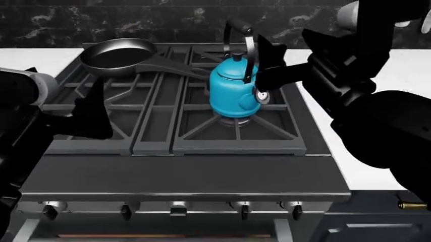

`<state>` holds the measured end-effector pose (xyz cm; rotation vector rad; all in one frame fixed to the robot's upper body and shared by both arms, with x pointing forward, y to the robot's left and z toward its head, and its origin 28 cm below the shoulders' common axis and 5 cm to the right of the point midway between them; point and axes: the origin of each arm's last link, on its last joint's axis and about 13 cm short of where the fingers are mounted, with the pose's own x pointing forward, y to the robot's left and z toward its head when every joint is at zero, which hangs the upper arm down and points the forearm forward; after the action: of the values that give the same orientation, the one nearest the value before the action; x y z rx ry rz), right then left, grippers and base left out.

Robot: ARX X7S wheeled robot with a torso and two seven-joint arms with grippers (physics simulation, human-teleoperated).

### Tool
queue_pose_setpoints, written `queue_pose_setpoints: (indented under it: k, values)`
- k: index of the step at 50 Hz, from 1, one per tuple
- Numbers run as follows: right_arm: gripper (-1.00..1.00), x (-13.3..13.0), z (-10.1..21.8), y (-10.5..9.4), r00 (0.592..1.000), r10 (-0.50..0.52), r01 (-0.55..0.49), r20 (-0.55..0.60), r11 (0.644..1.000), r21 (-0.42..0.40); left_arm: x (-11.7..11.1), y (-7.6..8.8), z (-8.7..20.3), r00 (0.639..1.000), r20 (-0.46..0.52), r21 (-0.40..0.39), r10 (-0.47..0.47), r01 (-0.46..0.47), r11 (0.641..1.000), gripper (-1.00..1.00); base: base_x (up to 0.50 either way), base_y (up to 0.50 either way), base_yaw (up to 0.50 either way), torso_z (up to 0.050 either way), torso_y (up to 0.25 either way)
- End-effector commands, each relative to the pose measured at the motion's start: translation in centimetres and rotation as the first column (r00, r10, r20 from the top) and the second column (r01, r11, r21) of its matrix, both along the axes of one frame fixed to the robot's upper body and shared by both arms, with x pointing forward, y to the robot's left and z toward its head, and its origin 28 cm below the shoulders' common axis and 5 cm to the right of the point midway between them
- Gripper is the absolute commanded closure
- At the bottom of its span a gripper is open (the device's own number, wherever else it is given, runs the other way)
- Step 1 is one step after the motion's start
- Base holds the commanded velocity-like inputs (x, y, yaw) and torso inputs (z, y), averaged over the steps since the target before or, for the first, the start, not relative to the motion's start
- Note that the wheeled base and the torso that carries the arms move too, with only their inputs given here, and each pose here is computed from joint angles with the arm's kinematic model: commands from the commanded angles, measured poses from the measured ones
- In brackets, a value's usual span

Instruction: Pick the kettle from the counter and place it on a stove burner. Then turn the burner on.

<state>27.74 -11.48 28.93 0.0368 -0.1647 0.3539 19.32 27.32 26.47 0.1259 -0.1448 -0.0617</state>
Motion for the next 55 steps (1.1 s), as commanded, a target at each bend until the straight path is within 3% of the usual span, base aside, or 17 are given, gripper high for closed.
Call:
queue_pose_setpoints:
  k: [1,55]
  values:
    - [-1.0,-0.4,-0.6,-0.3,1.0,-0.014,0.015,-0.004,1.0,0.013,0.0,0.0,-0.2,1.0,-0.002,-0.006,-0.001,0.001,1.0,-1.0,-0.18,0.0,0.0,0.0,0.0]
    - [-1.0,-2.2,-2.4,-1.0,0.999,-0.031,0.03,0.02,0.997,0.07,0.1,-0.1,-1.0,1.0,0.006,-0.034,0.006,-0.005,0.999,-1.0,-0.18,0.0,0.0,0.0,0.0]
